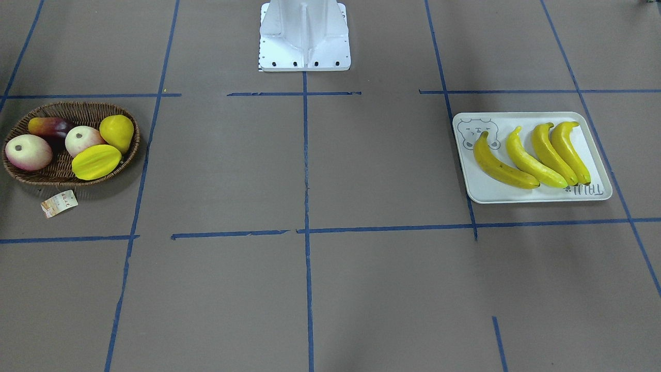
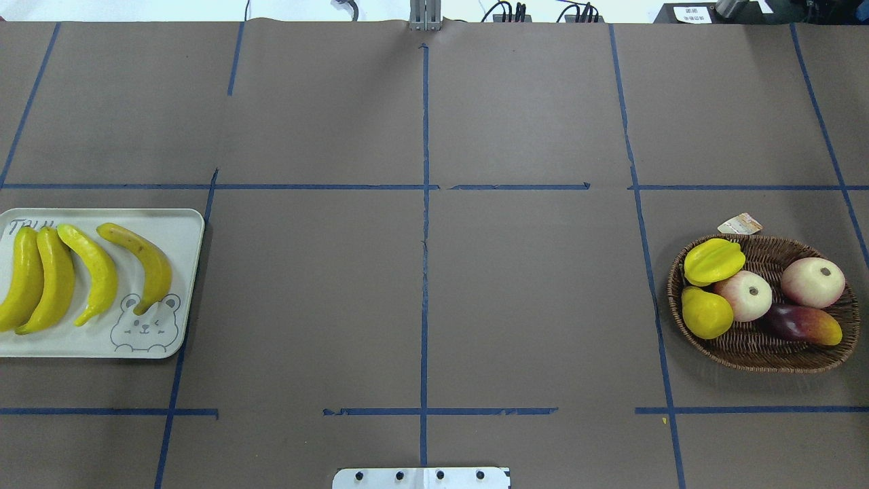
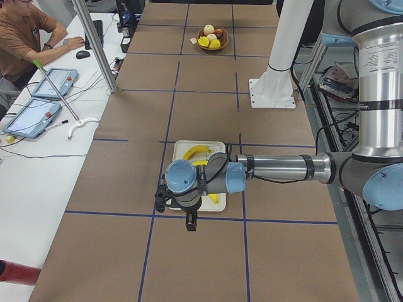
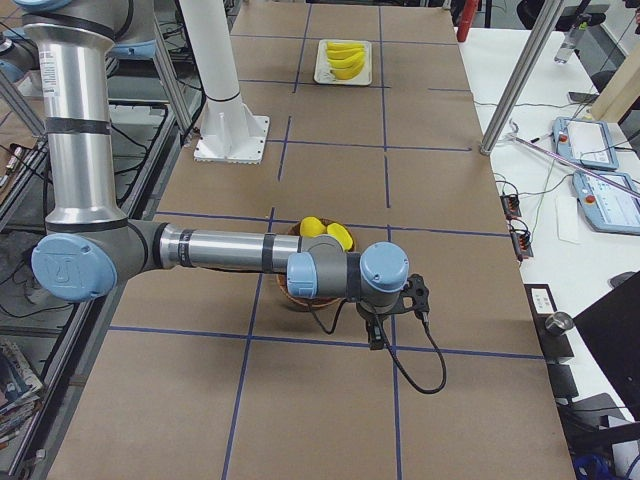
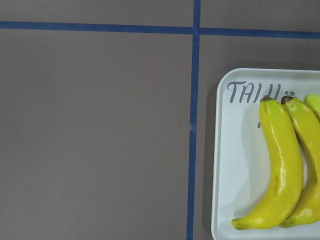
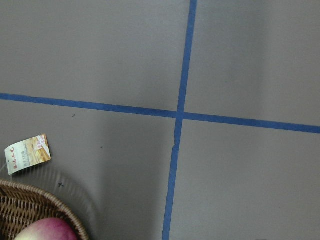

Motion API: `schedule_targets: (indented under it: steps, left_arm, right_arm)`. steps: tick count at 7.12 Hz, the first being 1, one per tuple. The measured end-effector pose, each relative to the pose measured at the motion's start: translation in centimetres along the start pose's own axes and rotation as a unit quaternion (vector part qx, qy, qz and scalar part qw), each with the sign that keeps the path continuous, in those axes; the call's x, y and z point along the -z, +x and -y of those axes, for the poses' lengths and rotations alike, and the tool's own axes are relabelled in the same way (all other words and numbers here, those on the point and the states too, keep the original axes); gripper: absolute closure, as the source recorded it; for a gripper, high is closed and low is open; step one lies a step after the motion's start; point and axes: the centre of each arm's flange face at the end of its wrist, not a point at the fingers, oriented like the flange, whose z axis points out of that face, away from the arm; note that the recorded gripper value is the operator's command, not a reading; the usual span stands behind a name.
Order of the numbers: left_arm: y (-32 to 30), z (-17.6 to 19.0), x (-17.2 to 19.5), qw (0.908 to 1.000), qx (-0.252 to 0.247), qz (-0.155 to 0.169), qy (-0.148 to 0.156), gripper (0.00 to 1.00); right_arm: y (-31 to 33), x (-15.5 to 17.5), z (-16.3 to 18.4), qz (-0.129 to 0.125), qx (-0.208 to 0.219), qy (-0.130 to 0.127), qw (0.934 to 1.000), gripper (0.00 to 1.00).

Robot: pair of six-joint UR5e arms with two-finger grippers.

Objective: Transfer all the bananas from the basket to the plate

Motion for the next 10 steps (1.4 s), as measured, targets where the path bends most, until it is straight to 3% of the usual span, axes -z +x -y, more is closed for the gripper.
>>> schedule_targets:
  steps: [3, 10]
  left_arm:
    - [0.0, -0.2, 0.0, 1.0000, 0.000, 0.000, 0.000, 0.00]
    - [0.6, 0.3, 0.5, 1.0000, -0.003, 0.000, 0.006, 0.00]
  right_arm:
    - [2.2, -0.4, -3.8, 0.008, -0.030, -0.004, 0.9995, 0.00]
    - [1.3, 1.3, -3.0, 0.006, -0.022, 0.012, 0.9997, 0.00]
